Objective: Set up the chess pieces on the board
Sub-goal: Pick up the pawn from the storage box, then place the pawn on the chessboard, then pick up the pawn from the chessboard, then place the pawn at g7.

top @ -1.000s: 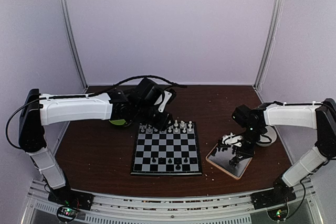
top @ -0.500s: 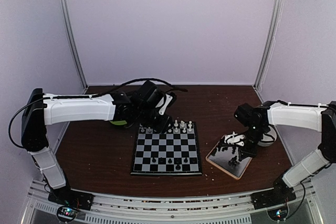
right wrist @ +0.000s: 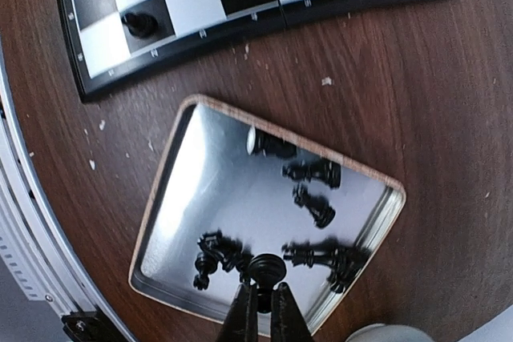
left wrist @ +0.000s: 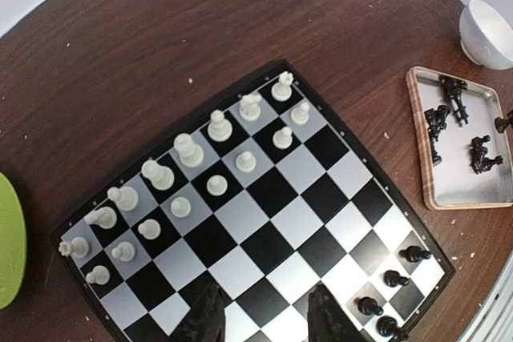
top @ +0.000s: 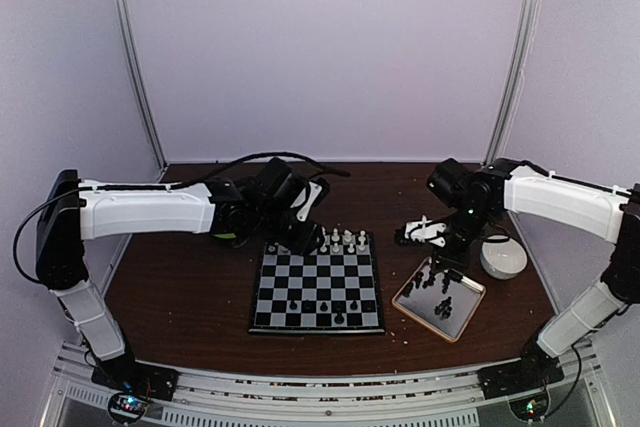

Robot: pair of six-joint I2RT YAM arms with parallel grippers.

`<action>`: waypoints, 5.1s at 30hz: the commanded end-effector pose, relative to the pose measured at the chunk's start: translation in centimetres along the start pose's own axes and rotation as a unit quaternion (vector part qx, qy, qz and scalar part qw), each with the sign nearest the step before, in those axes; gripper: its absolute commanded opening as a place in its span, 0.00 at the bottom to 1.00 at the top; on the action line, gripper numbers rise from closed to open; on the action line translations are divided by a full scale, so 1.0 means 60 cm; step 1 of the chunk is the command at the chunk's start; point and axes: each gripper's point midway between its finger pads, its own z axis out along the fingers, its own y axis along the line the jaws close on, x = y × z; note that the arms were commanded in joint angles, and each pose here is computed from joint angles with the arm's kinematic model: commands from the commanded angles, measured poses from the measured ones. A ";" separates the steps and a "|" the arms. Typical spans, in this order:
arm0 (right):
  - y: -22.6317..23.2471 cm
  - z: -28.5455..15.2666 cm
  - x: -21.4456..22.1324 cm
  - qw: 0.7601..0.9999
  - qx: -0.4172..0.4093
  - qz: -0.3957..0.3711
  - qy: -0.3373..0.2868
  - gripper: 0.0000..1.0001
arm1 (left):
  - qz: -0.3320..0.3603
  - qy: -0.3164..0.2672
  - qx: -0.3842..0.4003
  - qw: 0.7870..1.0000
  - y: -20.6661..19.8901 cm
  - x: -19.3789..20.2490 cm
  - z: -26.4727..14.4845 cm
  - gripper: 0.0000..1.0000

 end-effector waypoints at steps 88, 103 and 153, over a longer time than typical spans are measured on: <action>-0.023 0.007 -0.074 0.992 -0.011 0.048 -0.119 0.24 | 0.092 0.213 0.020 0.973 -0.065 0.131 0.088 0.31; -0.020 0.020 -0.071 0.993 -0.024 0.050 -0.106 0.23 | 0.099 0.217 0.019 0.971 -0.065 0.135 0.103 0.19; -0.012 0.037 -0.067 0.995 -0.035 0.047 -0.087 0.24 | 0.048 0.234 -0.012 0.971 0.020 0.238 -0.010 0.00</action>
